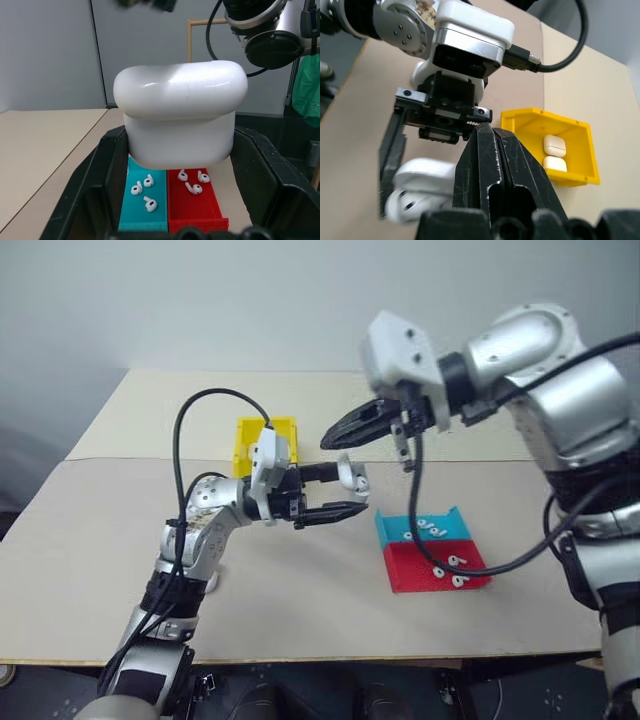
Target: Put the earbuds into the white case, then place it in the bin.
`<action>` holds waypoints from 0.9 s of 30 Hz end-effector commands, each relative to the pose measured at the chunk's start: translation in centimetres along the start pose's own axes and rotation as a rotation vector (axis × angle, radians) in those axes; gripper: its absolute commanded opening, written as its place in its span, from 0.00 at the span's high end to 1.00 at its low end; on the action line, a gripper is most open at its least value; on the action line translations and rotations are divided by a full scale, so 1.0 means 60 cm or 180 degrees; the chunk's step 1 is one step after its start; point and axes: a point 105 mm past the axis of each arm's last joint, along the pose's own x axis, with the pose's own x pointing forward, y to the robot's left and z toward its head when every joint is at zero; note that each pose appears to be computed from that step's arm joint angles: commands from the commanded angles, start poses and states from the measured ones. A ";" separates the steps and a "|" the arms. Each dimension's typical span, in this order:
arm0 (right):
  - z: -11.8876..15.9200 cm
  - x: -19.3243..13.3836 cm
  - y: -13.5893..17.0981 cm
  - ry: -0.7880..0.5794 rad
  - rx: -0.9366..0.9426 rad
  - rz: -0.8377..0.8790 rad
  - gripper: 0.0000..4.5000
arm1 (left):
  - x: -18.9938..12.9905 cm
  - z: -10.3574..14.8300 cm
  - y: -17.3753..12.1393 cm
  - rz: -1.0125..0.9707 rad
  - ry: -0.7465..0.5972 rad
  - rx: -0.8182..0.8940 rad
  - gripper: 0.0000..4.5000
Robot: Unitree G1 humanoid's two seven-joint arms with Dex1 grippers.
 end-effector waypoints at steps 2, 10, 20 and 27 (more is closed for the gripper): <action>-0.012 -0.004 0.017 0.0326 -0.0524 0.0347 1.00 | 0.003 0.025 0.003 -0.0005 -0.0075 0.0213 0.38; -0.048 -0.048 0.029 0.0422 -0.0418 0.0247 1.00 | -0.009 0.025 0.002 0.0211 -0.0118 0.0249 0.38; -0.065 -0.119 0.007 -0.0541 0.1086 -0.1138 1.00 | -0.047 0.041 0.065 0.1625 -0.0188 0.0498 0.38; -0.109 -0.095 0.038 -0.0640 0.1700 -0.1907 1.00 | -0.116 0.020 0.170 0.3369 0.0114 0.0474 0.38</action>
